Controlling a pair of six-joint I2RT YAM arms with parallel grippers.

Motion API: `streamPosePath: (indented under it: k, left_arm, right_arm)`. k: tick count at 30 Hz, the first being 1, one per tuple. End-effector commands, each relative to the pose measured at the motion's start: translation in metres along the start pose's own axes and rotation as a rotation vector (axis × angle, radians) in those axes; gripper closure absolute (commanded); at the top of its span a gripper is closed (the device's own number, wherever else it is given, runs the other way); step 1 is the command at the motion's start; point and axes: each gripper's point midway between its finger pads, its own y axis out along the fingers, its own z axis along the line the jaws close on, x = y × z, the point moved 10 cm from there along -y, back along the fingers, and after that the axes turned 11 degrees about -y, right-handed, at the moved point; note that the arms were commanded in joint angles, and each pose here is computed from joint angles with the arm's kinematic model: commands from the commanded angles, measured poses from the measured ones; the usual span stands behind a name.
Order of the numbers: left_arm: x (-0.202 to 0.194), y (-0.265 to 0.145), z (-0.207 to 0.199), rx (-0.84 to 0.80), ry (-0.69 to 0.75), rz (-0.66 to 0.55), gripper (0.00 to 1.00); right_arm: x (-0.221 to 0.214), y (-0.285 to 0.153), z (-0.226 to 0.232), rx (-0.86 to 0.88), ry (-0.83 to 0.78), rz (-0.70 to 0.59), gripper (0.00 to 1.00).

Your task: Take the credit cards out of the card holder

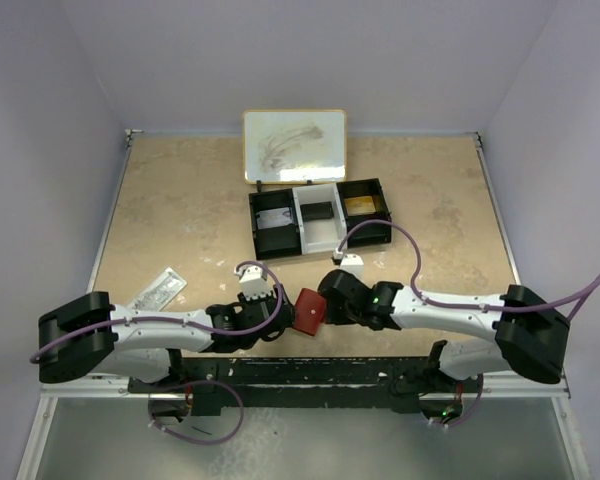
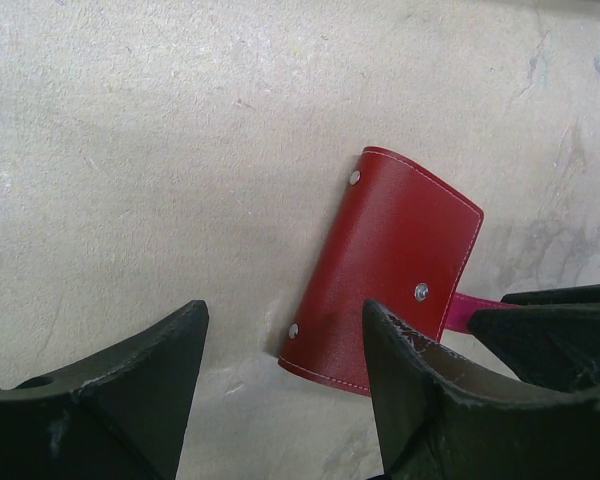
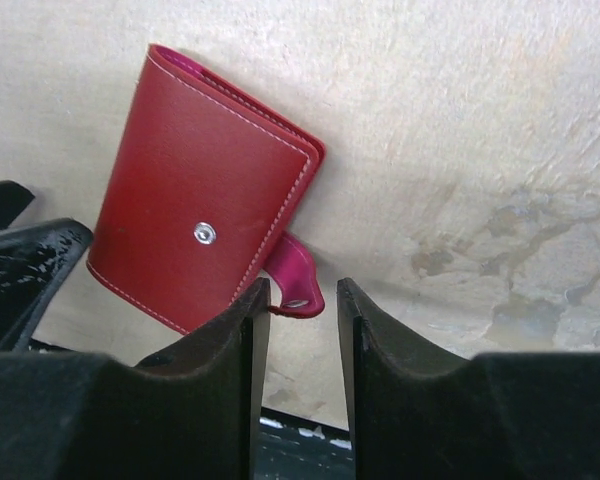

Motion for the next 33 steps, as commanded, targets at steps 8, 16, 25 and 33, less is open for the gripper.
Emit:
streamPosePath:
  k: [8, 16, 25, 33]
  left_arm:
    - [0.007, -0.005, -0.018, -0.044, -0.012, -0.013, 0.39]
    - [0.009, -0.007, -0.021, -0.039, -0.004, -0.016, 0.39]
    - [0.008, -0.007, -0.028, -0.061, -0.011, -0.003, 0.40]
    - [0.005, -0.004, -0.028, -0.058, -0.007, 0.002, 0.40]
  right_arm:
    - [-0.008, -0.009, -0.005, 0.059, 0.160, -0.036, 0.59]
    - [-0.005, -0.007, -0.007, 0.109, 0.239, -0.058, 0.62]
    - [0.002, -0.005, -0.029, 0.155, 0.252, -0.068, 0.60]
    - [0.005, -0.001, -0.033, 0.285, 0.243, -0.038, 0.59]
